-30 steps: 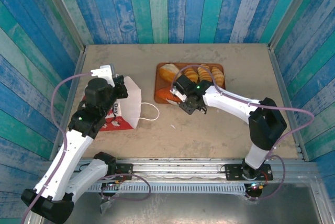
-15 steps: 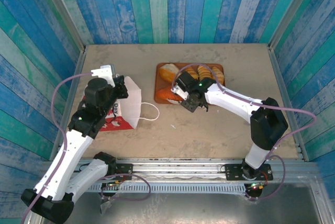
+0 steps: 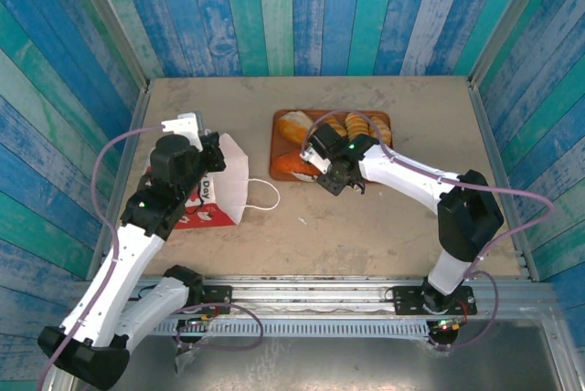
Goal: Take the fake bread out of the paper bag
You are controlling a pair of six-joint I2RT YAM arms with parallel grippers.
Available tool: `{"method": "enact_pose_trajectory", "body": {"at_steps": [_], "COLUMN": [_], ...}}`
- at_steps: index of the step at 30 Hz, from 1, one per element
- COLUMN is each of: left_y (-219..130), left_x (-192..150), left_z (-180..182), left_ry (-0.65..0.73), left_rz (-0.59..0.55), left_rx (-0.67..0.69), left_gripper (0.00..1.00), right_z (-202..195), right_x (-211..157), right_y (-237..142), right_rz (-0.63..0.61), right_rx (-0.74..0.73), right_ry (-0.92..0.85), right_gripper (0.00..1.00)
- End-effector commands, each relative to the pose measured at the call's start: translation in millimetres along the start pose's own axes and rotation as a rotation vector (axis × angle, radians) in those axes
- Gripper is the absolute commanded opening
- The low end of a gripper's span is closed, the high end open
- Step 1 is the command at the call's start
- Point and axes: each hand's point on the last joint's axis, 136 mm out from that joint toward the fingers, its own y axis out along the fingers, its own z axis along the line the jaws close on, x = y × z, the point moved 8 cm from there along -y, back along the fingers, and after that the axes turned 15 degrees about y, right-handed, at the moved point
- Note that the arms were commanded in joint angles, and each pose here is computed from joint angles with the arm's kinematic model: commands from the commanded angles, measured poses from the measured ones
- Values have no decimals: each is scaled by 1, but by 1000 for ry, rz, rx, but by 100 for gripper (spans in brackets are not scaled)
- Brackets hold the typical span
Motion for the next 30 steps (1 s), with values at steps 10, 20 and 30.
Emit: {"method": "enact_pose_trajectory", "body": {"at_steps": [10,20,30], "left_y": [-3,-3,11], "left_x": [12,15,21], "left_z": [-2,-5,-23], "left_ry": [-12,-7,33], "left_rz": [-46,-50,1], "left_rx": [-16,-47,-199], "left_gripper": [0,0,0], "right_z": [-2,-3,-15], "right_x": [9,8,5], "right_y": [-24,-45,-76], "right_rz": [-76,-148,-280], "right_rx": [42,83,70], "right_ry": [71,101,162], "right_gripper": [54,53,52]}}
